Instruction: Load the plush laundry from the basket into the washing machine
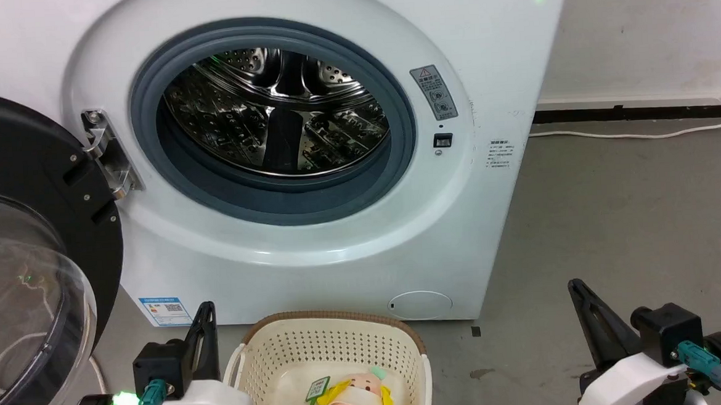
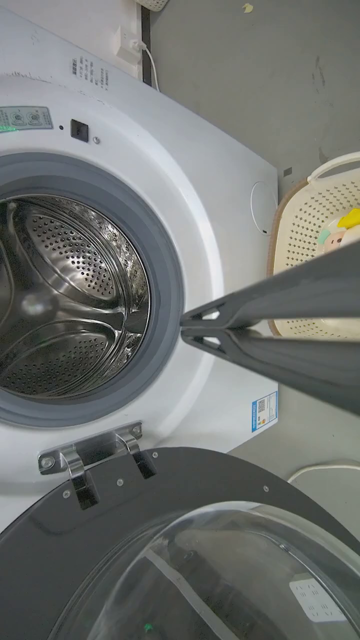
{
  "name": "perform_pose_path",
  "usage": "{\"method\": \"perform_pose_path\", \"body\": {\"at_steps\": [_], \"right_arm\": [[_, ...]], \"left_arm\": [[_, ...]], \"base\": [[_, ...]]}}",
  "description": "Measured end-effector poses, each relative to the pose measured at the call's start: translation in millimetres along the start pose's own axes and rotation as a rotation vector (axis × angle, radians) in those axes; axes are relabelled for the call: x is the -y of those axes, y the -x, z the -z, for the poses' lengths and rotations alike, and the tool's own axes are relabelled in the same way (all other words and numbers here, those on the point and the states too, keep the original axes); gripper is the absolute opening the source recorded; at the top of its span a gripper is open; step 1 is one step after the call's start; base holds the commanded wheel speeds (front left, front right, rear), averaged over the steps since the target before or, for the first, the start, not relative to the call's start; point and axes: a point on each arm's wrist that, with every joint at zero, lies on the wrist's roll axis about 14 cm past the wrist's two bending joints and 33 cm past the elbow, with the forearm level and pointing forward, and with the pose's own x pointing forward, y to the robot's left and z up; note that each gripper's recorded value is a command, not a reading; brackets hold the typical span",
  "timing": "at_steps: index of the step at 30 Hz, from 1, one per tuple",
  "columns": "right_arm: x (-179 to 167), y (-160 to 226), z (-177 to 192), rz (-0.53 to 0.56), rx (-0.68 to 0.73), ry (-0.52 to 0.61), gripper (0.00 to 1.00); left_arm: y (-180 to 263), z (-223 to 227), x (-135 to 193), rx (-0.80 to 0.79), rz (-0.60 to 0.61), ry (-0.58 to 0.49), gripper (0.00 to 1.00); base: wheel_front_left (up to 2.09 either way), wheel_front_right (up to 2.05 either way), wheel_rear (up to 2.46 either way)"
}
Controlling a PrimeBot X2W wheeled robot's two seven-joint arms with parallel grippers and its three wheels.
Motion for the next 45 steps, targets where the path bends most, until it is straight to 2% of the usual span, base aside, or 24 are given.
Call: {"method": "perform_pose_path", "body": {"at_steps": [5, 6, 23, 45], "right_arm": [[0.1, 0.0, 0.0, 0.000, 0.000, 0.000, 0.00], [-0.1, 0.0, 0.2, 0.000, -0.001, 0.000, 1.00], [7.6, -1.0, 5.5, 0.023, -0.004, -0.015, 1.00], [31.5, -9.0, 30.0, 0.096, -0.042, -0.076, 1.00]], "left_arm": [[0.0, 0.0, 0.1, 0.000, 0.000, 0.000, 0.00], [0.1, 0.2, 0.0, -0.001, 0.000, 0.000, 1.00], [-3.6, 8.2, 13.4, -0.014, 0.038, 0.019, 1.00], [-38.4, 81.1, 63.6, -0.205, 0.202, 0.022, 1.00]], "base": [[0.00, 0.00, 0.00], [0.00, 0.00, 0.00], [0.00, 0.00, 0.00], [0.00, 0.00, 0.00]]}}
